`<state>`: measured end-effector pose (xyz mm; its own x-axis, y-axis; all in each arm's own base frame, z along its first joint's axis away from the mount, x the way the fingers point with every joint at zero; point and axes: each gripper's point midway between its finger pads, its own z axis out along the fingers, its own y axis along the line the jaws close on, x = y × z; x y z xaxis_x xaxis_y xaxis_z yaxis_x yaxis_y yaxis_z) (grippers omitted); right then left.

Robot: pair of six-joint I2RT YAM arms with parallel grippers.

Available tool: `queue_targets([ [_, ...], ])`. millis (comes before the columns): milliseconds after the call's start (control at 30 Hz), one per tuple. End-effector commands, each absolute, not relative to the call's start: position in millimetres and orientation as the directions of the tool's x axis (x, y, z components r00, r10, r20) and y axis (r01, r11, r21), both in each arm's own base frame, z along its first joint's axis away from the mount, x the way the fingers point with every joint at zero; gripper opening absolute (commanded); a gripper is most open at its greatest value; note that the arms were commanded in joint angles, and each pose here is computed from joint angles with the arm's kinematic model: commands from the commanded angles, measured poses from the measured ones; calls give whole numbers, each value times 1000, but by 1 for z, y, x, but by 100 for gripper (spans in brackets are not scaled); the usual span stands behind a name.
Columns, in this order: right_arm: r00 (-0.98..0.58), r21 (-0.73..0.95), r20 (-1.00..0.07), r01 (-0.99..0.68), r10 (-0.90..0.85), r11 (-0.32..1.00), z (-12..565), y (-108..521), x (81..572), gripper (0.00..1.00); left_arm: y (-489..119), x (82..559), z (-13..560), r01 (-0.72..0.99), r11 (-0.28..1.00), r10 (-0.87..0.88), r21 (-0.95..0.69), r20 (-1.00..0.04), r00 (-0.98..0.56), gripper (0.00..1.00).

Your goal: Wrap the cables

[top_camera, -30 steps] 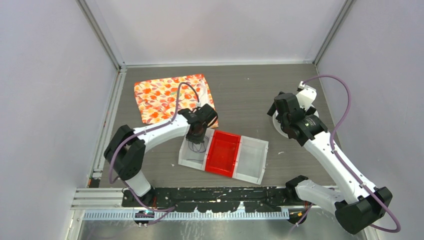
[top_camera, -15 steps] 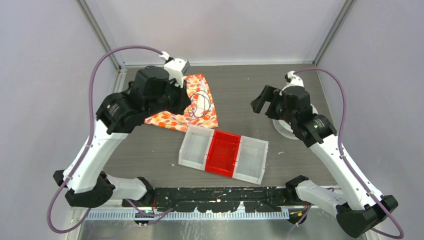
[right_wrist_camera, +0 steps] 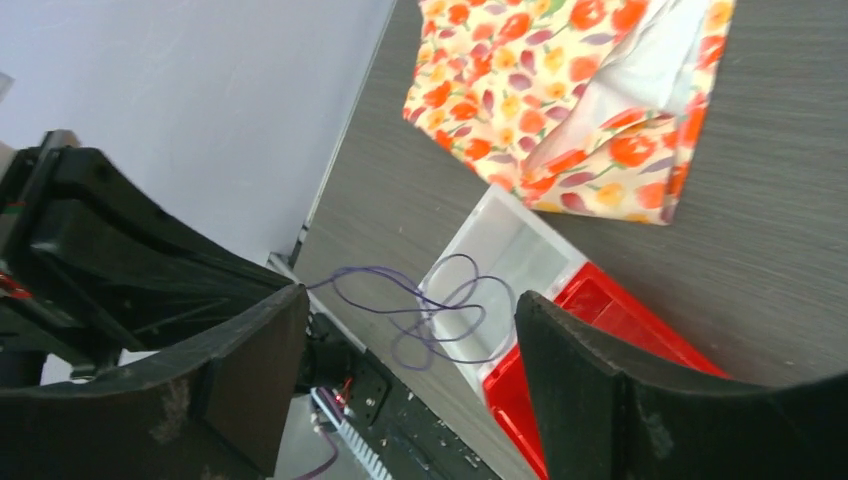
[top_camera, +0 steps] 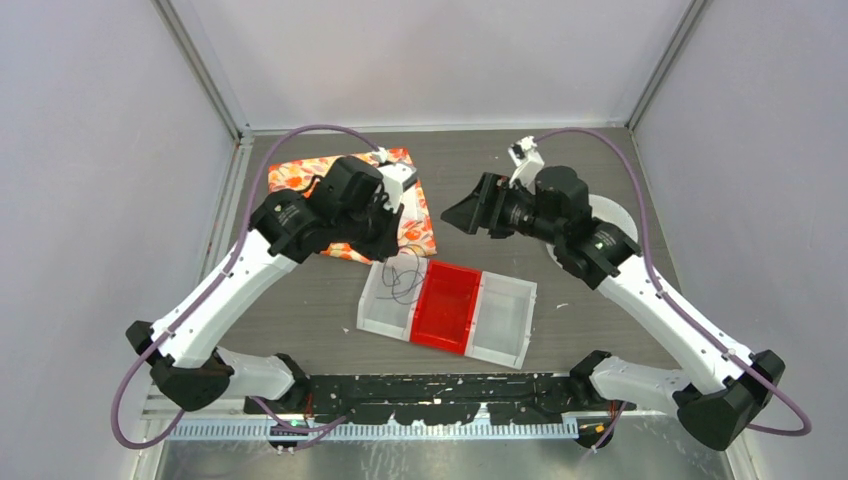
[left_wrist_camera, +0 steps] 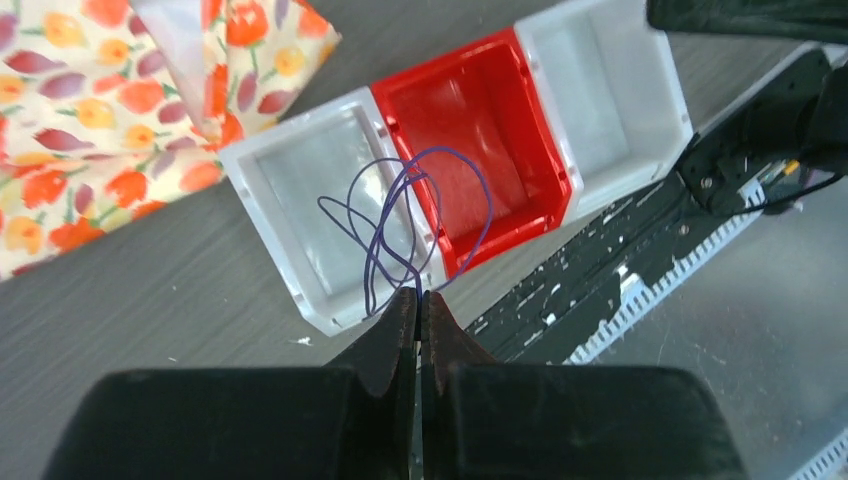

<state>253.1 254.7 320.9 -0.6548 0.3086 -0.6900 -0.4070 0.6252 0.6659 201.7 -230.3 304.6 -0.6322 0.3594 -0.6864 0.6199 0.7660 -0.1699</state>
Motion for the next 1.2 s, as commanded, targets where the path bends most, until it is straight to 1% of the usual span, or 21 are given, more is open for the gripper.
queue_targets([
  [0,-703,701,-661,-454,262,549,316,286,240,77,-241,189,319,670,703,324,-240,-730,-601,1],
  [67,-724,702,-652,-464,225,539,307,297,233,75,-242,186,321,677,692,319,-250,-735,-598,1],
  [200,-760,704,-625,-449,179,550,286,312,229,66,-242,183,322,683,682,324,-259,-731,-600,1],
  [400,-780,696,-605,-420,159,582,263,319,233,64,-243,181,323,696,669,333,-261,-732,-595,1],
  [467,-786,693,-599,-413,154,591,257,320,234,60,-244,182,325,697,667,328,-262,-736,-591,0],
  [533,-793,693,-591,-403,151,598,252,320,235,52,-244,182,327,696,668,325,-262,-740,-590,1],
  [567,-794,693,-589,-401,150,599,250,321,235,44,-243,182,327,695,671,323,-259,-741,-588,0],
  [600,-795,694,-588,-399,152,599,250,320,234,33,-242,184,327,690,677,319,-257,-742,-589,0],
  [633,-796,696,-585,-397,153,598,249,320,234,24,-242,184,327,687,680,317,-254,-743,-589,1],
  [667,-797,697,-585,-397,154,597,249,320,233,18,-241,185,328,685,683,314,-253,-745,-589,1],
  [700,-797,700,-584,-398,154,593,250,320,233,14,-241,185,328,682,687,311,-253,-745,-590,0],
  [733,-797,701,-583,-398,155,592,250,320,232,14,-241,186,328,678,690,307,-253,-746,-591,1],
  [833,-803,705,-578,-400,147,586,250,321,230,22,-242,188,329,675,692,298,-257,-750,-591,1],
  [933,-814,707,-565,-394,135,587,244,322,228,23,-242,190,330,671,695,292,-259,-752,-592,1],
  [1000,-816,707,-562,-387,138,592,242,321,228,26,-241,191,330,668,699,291,-256,-752,-592,0],
  [1100,-800,705,-572,-369,179,606,245,316,232,32,-241,193,329,663,704,290,-253,-750,-594,1],
  [1167,-773,688,-588,-324,238,649,243,304,241,34,-241,193,330,661,704,285,-258,-751,-596,0],
])
